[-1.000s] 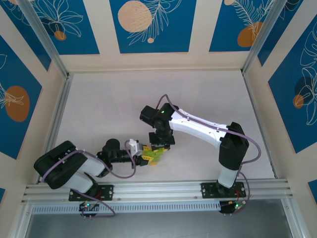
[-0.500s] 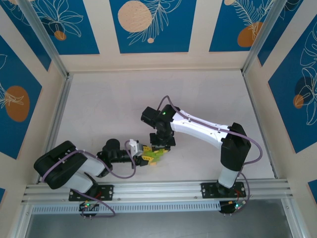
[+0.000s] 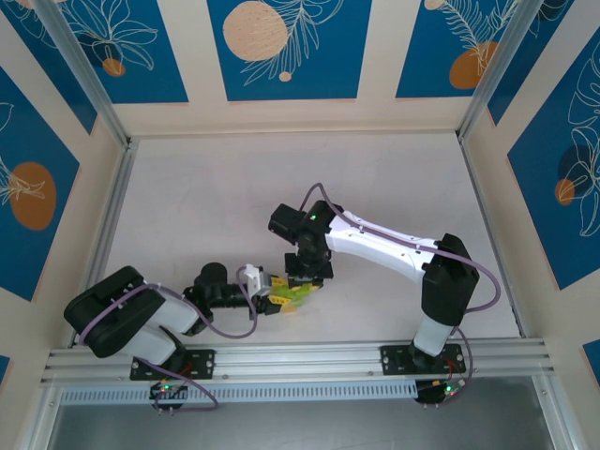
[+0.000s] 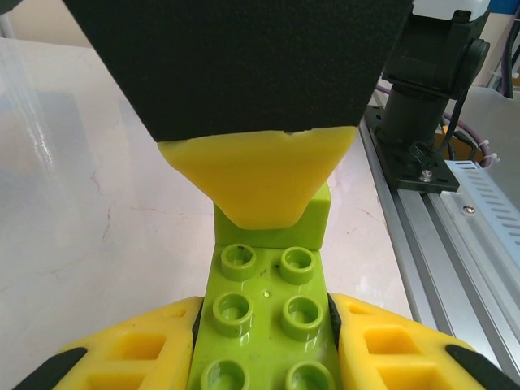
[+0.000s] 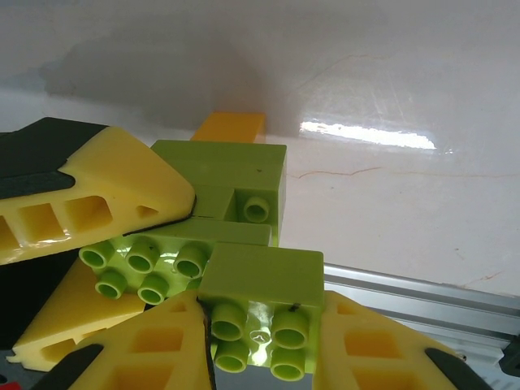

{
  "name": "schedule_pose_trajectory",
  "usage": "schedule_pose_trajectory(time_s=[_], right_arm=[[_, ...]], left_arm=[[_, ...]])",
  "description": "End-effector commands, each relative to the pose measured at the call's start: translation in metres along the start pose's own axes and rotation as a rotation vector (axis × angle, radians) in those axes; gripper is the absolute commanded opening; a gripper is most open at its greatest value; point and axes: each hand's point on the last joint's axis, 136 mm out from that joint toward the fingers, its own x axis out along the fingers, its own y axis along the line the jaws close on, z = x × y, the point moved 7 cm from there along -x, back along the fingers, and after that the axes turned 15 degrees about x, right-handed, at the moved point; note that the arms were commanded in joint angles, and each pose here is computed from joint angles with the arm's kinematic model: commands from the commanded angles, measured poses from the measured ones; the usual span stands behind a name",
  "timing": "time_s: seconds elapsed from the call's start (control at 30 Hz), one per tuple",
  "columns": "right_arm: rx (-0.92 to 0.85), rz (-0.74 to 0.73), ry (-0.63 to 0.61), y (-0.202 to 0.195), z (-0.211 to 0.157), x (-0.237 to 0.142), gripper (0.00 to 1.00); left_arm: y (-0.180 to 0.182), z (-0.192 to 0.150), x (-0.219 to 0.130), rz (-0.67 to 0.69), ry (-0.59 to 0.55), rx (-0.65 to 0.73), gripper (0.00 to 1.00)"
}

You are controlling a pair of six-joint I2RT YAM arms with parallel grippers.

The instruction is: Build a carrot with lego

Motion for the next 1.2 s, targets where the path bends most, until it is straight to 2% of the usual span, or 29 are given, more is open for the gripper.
schedule_pose_trajectory(time_s=[0.0,0.13,0.3,0.47,0.57,0.8,0.93,1.17], right_arm=[[0.018,-0.135,0.025,-0.01,-0.002,0.04,0.22],[0.009,-0.139,0.018,-0.01,-0.001,0.043,0.25],[-0.025,-0.111,-0.018,-0.003,0.001,0.03,0.34],[-0.079,-0.046,-0.088,0.009,0.004,0.002,0.56],[-0.102,-0.016,-0.127,0.013,0.005,-0.015,0.63],[-0.116,0.017,-0.189,0.008,0.009,-0.041,0.66],[-0.1,0.015,-0.197,-0.001,0.013,-0.046,0.65],[-0.065,-0.007,-0.198,-0.02,0.015,-0.045,0.65]], left_arm=[[-0.001,-0.003,0.002,-0.005,0.026,-0.016,0.28],[0.0,-0.003,0.002,-0.005,0.027,-0.017,0.28],[-0.001,-0.003,0.002,-0.005,0.029,-0.017,0.28],[0.0,-0.003,0.003,-0.005,0.031,-0.017,0.28],[0.0,-0.004,0.003,-0.005,0.033,-0.018,0.28],[-0.001,-0.004,0.004,-0.017,0.032,-0.019,0.37],[-0.003,-0.003,0.004,-0.033,0.029,-0.021,0.5],[-0.004,-0.002,0.005,-0.046,0.027,-0.021,0.58]])
